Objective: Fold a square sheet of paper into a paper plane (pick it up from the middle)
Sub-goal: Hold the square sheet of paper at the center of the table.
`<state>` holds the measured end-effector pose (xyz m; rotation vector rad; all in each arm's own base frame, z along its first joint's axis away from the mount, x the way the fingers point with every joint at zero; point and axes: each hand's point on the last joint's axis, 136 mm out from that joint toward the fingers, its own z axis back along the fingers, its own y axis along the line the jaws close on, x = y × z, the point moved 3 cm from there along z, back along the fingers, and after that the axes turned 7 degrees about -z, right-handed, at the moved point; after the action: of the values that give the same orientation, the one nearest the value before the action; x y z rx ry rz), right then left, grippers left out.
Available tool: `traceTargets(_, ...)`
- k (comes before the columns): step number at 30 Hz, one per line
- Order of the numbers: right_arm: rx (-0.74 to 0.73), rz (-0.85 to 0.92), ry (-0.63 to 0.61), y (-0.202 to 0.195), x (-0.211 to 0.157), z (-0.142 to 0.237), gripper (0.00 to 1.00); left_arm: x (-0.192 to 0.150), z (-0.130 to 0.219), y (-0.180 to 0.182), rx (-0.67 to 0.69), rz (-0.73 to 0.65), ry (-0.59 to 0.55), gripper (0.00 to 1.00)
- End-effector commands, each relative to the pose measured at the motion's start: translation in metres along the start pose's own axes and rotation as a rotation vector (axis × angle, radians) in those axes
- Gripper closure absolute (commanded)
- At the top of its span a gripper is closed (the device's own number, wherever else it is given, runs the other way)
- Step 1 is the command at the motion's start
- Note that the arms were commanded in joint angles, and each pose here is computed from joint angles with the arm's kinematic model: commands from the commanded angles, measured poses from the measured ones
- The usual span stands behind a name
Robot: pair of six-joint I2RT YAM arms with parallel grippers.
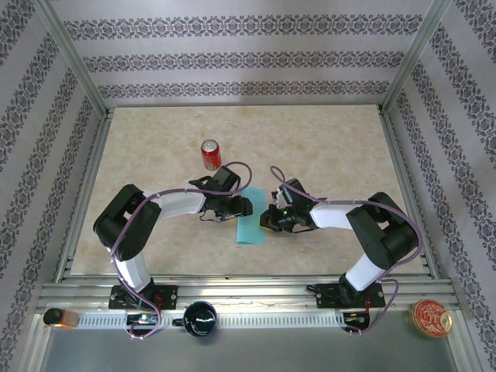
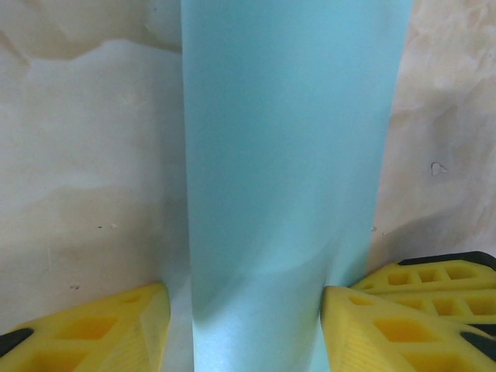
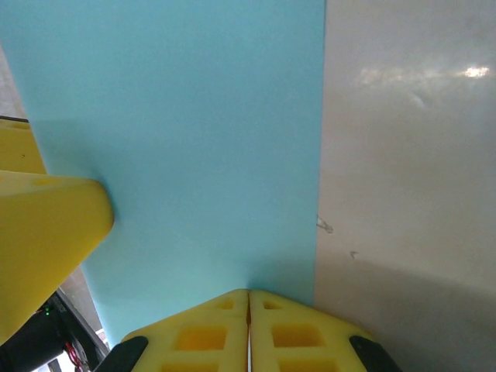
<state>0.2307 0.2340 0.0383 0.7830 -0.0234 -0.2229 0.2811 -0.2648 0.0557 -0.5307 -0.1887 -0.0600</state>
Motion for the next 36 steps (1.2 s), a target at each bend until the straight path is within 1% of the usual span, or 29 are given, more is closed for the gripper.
traceTargets(1,0.047,0.028,-0.027,0.018,0.003,0.008,0.87,-0.004,-0.003,0.011,0.091,-0.03,0.025,0.48)
traceTargets(3,0.051,0.039,-0.057,0.024,0.005,0.017,0.83,-0.004,-0.002,0.015,0.116,-0.038,0.032,0.49)
traceTargets(5,0.03,0.045,-0.105,0.024,0.009,0.029,0.82,-0.005,-0.001,0.018,0.138,-0.048,0.035,0.49)
traceTargets(7,0.003,0.035,-0.169,0.017,0.015,0.042,0.81,-0.004,0.0,0.019,0.154,-0.057,0.034,0.5)
traceTargets(10,0.003,-0.01,-0.24,0.003,0.022,0.059,0.81,-0.003,0.002,0.019,0.159,-0.071,0.035,0.49)
traceTargets(14,0.002,-0.053,-0.29,-0.013,0.025,0.074,0.8,-0.003,0.002,0.017,0.154,-0.091,0.039,0.49)
traceTargets(19,0.008,-0.072,-0.302,-0.019,0.026,0.079,0.8,-0.003,0.001,0.018,0.171,-0.108,0.059,0.49)
traceTargets(29,0.017,-0.074,-0.288,-0.019,0.026,0.077,0.8,-0.004,-0.003,0.016,0.161,-0.157,0.105,0.48)
traceTargets(36,0.02,-0.075,-0.286,-0.018,0.027,0.076,0.79,-0.002,-0.004,0.013,0.15,-0.17,0.107,0.47)
